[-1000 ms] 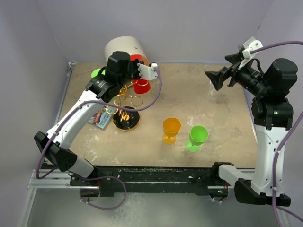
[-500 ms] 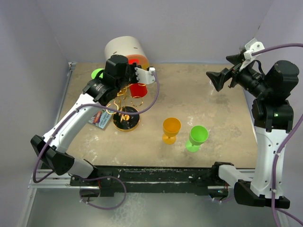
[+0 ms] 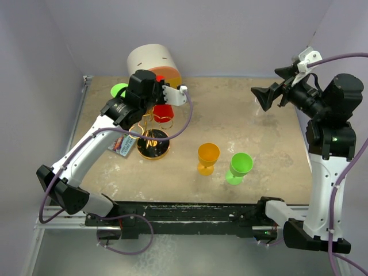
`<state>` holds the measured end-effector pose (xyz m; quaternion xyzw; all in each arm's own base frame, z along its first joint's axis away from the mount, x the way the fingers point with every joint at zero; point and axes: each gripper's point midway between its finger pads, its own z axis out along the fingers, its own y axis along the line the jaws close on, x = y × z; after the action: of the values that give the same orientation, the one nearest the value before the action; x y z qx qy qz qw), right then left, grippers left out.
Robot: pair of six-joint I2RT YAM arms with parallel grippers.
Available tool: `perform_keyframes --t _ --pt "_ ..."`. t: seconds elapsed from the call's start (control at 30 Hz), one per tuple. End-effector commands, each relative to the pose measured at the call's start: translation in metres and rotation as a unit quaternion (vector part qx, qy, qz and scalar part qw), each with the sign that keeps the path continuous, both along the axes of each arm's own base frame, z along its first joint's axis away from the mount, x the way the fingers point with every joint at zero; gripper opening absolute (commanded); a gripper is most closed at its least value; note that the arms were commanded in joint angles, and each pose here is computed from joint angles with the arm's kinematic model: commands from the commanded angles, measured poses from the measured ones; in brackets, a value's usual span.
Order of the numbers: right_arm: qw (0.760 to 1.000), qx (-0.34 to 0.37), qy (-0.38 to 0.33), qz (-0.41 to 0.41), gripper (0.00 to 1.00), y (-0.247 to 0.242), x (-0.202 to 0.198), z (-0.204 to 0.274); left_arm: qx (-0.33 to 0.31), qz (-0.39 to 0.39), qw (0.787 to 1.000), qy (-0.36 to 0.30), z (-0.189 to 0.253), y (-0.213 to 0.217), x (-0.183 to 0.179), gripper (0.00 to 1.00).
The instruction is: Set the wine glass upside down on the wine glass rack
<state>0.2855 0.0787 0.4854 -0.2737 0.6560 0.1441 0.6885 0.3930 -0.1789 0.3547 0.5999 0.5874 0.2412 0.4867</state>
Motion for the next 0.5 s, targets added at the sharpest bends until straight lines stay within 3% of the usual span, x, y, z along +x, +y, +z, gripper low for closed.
perform_keyframes --t 0.0,0.47 --pt "1.000 0.004 -0.021 0.011 0.97 0.003 -0.006 0.011 -0.006 0.022 0.999 -0.036 0.024 0.013 -0.004 0.00" --pt "1.000 0.004 -0.022 0.011 0.97 0.003 -0.005 0.011 -0.005 0.047 0.998 -0.032 0.022 0.023 -0.007 0.00"
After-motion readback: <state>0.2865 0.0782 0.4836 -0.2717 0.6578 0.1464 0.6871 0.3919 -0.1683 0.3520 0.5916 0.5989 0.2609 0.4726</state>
